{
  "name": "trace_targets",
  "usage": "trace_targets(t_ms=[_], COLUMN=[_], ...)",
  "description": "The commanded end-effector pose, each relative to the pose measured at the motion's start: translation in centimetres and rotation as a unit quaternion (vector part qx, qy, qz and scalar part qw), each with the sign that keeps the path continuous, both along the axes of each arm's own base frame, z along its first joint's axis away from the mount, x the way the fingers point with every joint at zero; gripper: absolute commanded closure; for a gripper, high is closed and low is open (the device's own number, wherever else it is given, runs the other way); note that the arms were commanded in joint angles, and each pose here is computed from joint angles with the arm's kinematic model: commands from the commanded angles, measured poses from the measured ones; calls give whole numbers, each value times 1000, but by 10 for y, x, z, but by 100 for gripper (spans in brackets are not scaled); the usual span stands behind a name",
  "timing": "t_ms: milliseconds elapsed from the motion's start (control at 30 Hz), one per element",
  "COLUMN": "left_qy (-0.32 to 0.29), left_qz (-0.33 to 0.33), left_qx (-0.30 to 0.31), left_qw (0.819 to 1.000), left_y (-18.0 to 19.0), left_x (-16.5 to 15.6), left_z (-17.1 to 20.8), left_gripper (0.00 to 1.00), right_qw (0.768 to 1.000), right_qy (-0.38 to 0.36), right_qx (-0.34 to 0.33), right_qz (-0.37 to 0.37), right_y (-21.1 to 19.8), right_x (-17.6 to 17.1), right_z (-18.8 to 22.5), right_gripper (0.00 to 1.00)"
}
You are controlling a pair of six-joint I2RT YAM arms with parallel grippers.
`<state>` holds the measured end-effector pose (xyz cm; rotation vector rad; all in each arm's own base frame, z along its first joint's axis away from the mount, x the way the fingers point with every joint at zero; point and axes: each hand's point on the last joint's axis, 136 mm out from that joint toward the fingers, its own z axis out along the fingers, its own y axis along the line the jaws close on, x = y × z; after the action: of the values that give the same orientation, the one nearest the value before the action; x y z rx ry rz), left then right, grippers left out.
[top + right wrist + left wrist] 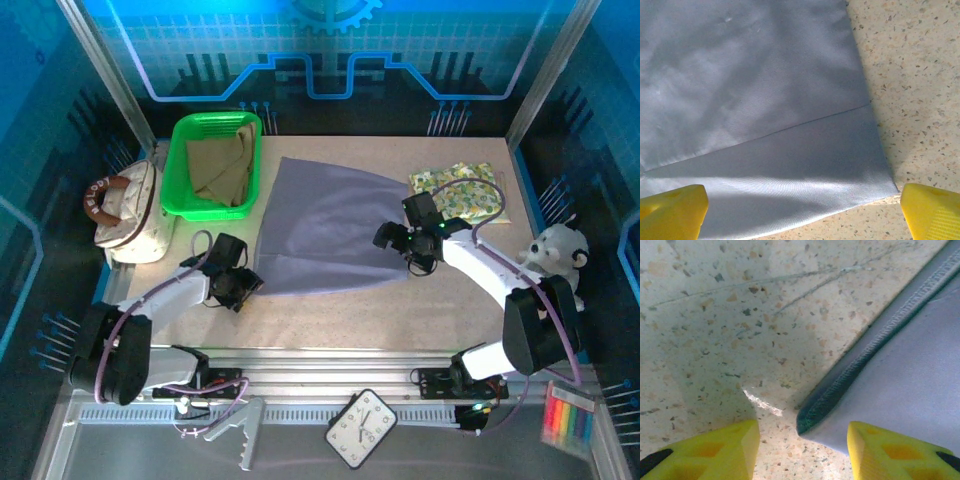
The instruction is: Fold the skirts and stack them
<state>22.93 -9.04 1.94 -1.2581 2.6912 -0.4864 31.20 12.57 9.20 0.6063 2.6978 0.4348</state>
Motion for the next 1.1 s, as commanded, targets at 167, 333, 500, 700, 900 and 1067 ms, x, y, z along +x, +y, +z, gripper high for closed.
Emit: trace_targets(t_ms=[167,333,500,700,900,1067], left_qy=[5,-11,-41,-41,-16,-30], left_qz=[-23,-26,-39,-35,-33,-25], left_qx=[-26,-36,-50,-28,-22,-7], left_qw=[999,999,997,998,999,999], left_y=[-13,-19,-29,-23,-15,-7], left_x=[11,25,36,27,3,-1], left_z=[-12,-11,6,21,24,42], left_gripper=[57,61,67,91,99,100], right_qw=[1000,1000,1000,1000,1000,1000], right_qy=[2,11,13,13,14,7], right_qx=[3,7,8,10,3,5], right_qz=[-17,-19,-16,-15,-11,-13], right_y=[-6,-5,-4,-2,-4,-5], right_x=[-2,-6,-4,-3,-4,-2], right_z=[-2,-8,-8,-8,-4,-1], right_gripper=[0,0,0,0,0,0])
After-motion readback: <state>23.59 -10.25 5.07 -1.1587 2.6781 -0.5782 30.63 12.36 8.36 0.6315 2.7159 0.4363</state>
